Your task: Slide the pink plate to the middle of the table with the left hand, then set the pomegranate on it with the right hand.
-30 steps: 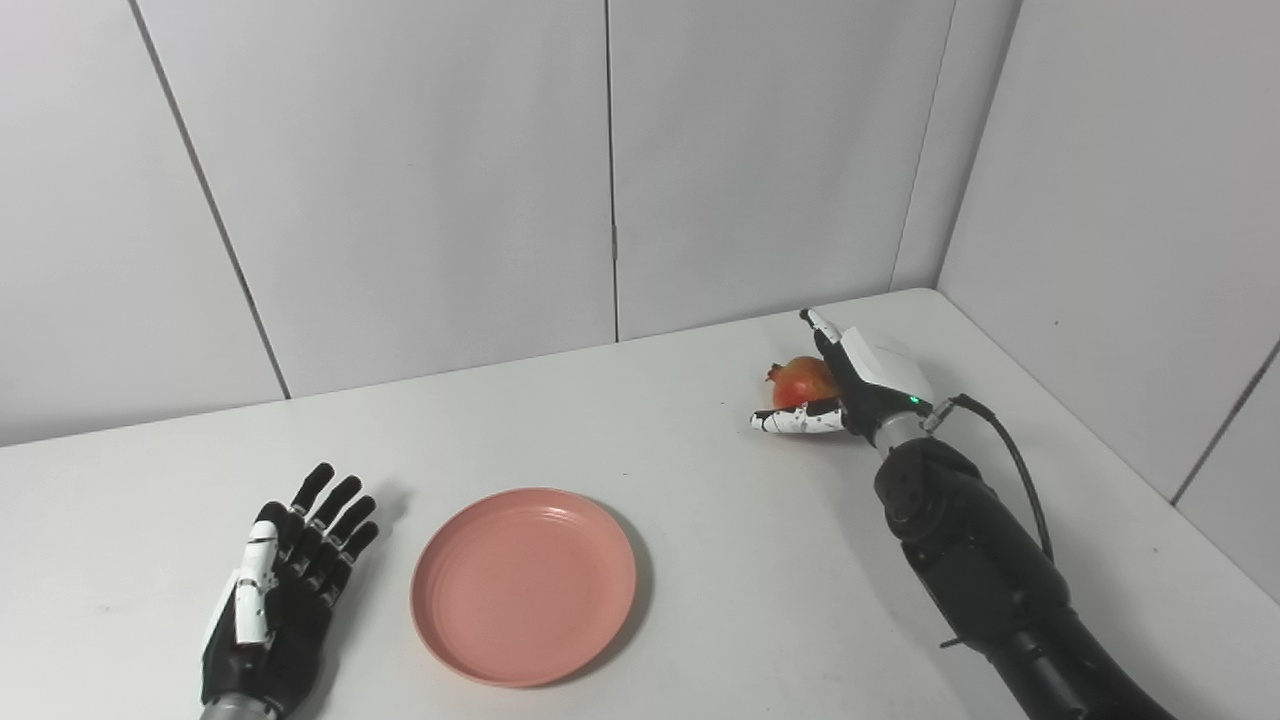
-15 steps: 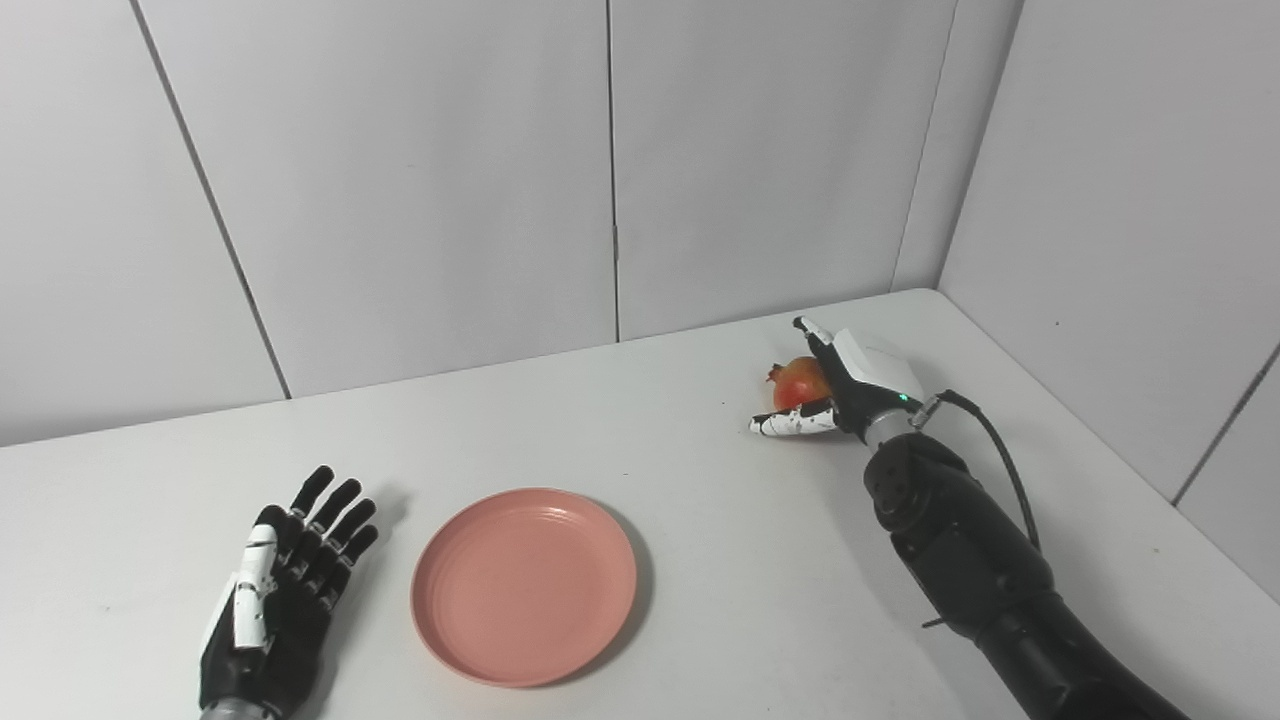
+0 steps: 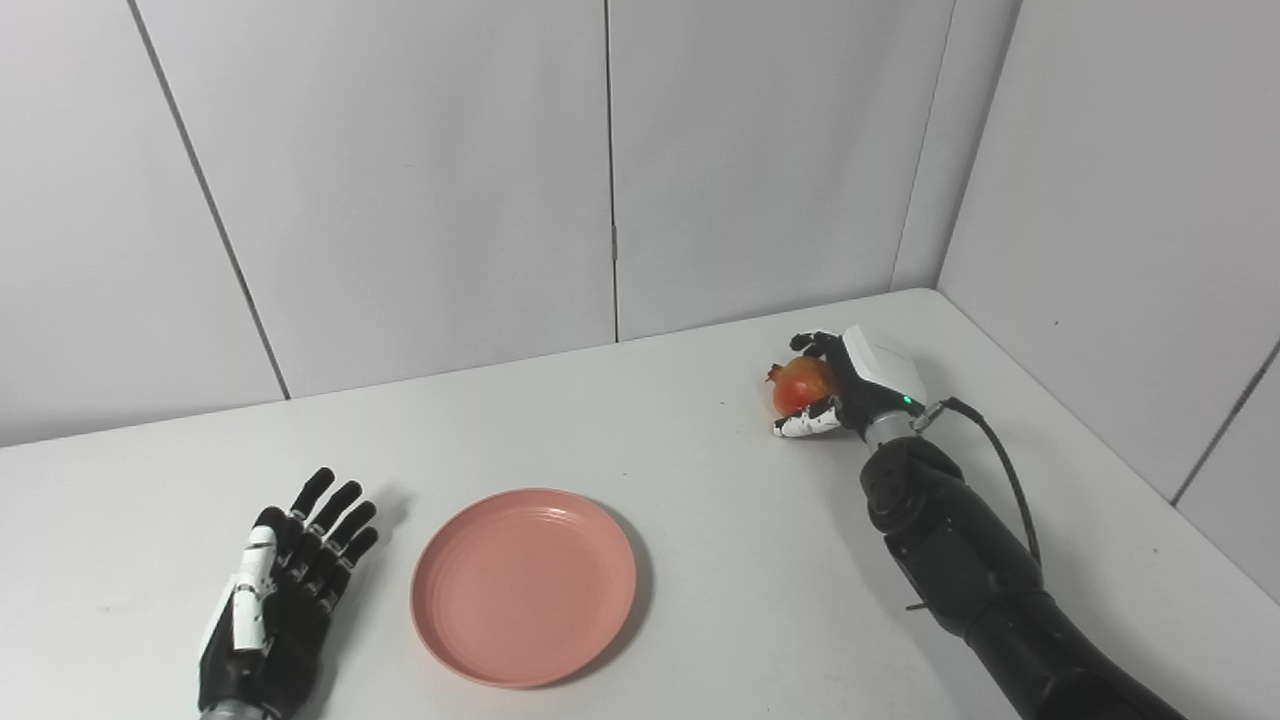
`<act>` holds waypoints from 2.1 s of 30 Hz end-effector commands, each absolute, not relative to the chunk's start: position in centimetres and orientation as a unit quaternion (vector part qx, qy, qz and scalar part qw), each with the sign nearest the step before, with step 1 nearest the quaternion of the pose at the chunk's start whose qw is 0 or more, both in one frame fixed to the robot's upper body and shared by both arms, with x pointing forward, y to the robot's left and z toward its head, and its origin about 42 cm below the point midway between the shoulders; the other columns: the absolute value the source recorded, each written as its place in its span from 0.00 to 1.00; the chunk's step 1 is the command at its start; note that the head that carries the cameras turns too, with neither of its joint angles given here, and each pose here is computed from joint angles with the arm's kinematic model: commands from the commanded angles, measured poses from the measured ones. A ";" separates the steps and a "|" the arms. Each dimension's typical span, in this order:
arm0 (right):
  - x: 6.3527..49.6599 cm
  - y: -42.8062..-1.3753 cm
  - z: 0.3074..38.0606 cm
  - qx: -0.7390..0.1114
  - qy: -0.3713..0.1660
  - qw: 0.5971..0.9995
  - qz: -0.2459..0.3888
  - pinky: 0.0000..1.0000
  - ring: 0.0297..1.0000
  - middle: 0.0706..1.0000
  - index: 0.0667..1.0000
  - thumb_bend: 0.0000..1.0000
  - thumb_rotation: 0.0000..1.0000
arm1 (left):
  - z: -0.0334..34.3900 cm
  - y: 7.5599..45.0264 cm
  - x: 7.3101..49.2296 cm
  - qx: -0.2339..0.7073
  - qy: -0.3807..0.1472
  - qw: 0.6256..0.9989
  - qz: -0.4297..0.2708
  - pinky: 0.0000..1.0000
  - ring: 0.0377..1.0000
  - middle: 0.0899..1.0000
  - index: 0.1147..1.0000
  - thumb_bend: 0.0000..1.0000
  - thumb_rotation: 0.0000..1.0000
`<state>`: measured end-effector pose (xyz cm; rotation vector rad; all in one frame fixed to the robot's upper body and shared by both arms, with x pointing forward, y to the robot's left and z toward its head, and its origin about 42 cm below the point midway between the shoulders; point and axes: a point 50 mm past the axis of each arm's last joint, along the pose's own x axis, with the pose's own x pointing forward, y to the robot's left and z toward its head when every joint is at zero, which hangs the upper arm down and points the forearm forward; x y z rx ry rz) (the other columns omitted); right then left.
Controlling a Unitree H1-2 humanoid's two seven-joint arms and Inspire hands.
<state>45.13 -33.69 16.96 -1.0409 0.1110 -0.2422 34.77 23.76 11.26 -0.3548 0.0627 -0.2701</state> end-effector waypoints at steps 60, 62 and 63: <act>38.6 -12.7 23.7 -0.469 -0.225 0.843 0.140 0.34 0.39 0.45 0.45 0.50 0.13 | 10.7 17.1 34.3 -0.113 0.009 0.992 -0.058 0.88 0.89 0.90 0.89 0.38 1.00; 38.6 -12.6 23.3 -0.470 -0.224 0.841 0.147 0.32 0.38 0.44 0.45 0.50 0.13 | 10.8 16.9 34.2 -0.112 0.002 0.992 -0.050 0.89 0.90 0.91 0.90 0.38 1.00; 38.5 -12.4 22.9 -0.470 -0.224 0.840 0.151 0.32 0.38 0.43 0.45 0.50 0.13 | 10.8 16.8 34.2 -0.108 -0.004 0.993 -0.045 0.89 0.90 0.91 0.90 0.38 1.00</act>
